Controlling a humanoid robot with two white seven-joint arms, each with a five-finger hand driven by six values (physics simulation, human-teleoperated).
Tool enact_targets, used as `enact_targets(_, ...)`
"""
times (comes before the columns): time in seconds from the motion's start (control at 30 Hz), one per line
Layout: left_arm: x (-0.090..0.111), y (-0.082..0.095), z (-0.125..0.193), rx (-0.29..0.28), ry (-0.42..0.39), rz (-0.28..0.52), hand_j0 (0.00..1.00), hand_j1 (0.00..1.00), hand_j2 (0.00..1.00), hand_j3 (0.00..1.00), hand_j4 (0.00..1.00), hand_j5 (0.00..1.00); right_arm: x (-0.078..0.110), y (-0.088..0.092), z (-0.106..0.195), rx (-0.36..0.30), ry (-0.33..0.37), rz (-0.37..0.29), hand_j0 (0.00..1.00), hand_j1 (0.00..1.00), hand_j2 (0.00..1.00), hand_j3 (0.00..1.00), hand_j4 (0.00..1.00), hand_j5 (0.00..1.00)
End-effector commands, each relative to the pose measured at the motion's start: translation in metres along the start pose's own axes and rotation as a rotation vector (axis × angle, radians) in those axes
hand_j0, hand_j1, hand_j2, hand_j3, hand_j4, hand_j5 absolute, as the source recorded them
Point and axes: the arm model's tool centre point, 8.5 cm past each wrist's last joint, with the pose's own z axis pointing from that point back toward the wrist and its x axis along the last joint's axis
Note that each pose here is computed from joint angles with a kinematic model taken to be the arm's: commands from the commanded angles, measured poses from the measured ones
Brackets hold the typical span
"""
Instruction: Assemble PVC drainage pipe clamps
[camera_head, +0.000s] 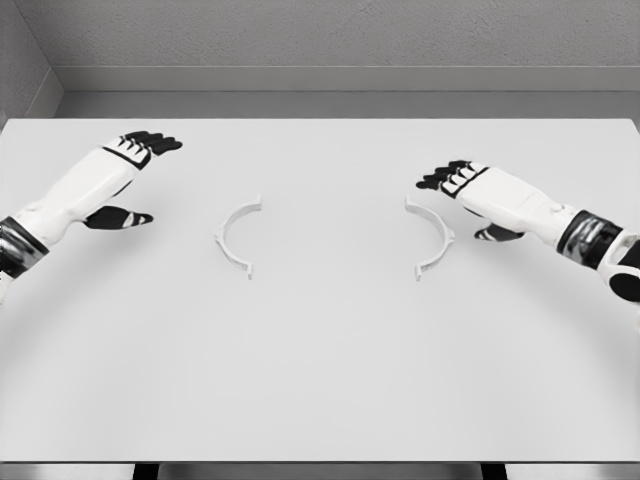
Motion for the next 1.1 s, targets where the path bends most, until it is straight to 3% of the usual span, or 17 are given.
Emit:
enact_targets(0.0, 0.003, -0.004, -0.002, 0.0, -0.007, 0.013, 1.0, 1.0, 1.0, 1.0, 1.0, 1.0, 0.001, 0.005, -0.002, 0.013, -0.002, -0.011, 1.0, 1.0, 1.0, 1.0, 1.0, 1.0)
enact_targets(0.33, 0.021, -0.027, -0.024, 0.028, -0.035, 0.092, 1.0, 1.0, 1.0, 1.0, 1.0, 1.0, 0.001, 0.005, 0.0, 0.015, -0.002, -0.014, 1.0, 1.0, 1.0, 1.0, 1.0, 1.0)
enact_targets(0.73, 0.021, -0.05, -0.041, 0.034, -0.007, 0.168, 1.0, 1.0, 1.0, 1.0, 1.0, 1.0, 0.006, 0.02, -0.003, 0.055, -0.013, -0.023, 1.0, 1.0, 1.0, 1.0, 1.0, 1.0)
enact_targets(0.93, 0.02, -0.056, -0.042, 0.03, 0.003, 0.183, 1.0, 1.0, 1.0, 1.0, 1.0, 1.0, -0.001, 0.008, -0.006, 0.035, -0.001, -0.011, 1.0, 1.0, 1.0, 1.0, 1.0, 1.0)
enact_targets(1.07, 0.017, -0.063, -0.04, 0.02, 0.018, 0.197, 1.0, 1.0, 1.0, 1.0, 1.0, 1.0, -0.006, 0.012, -0.013, 0.036, 0.014, -0.039, 1.0, 1.0, 1.0, 1.0, 1.0, 1.0)
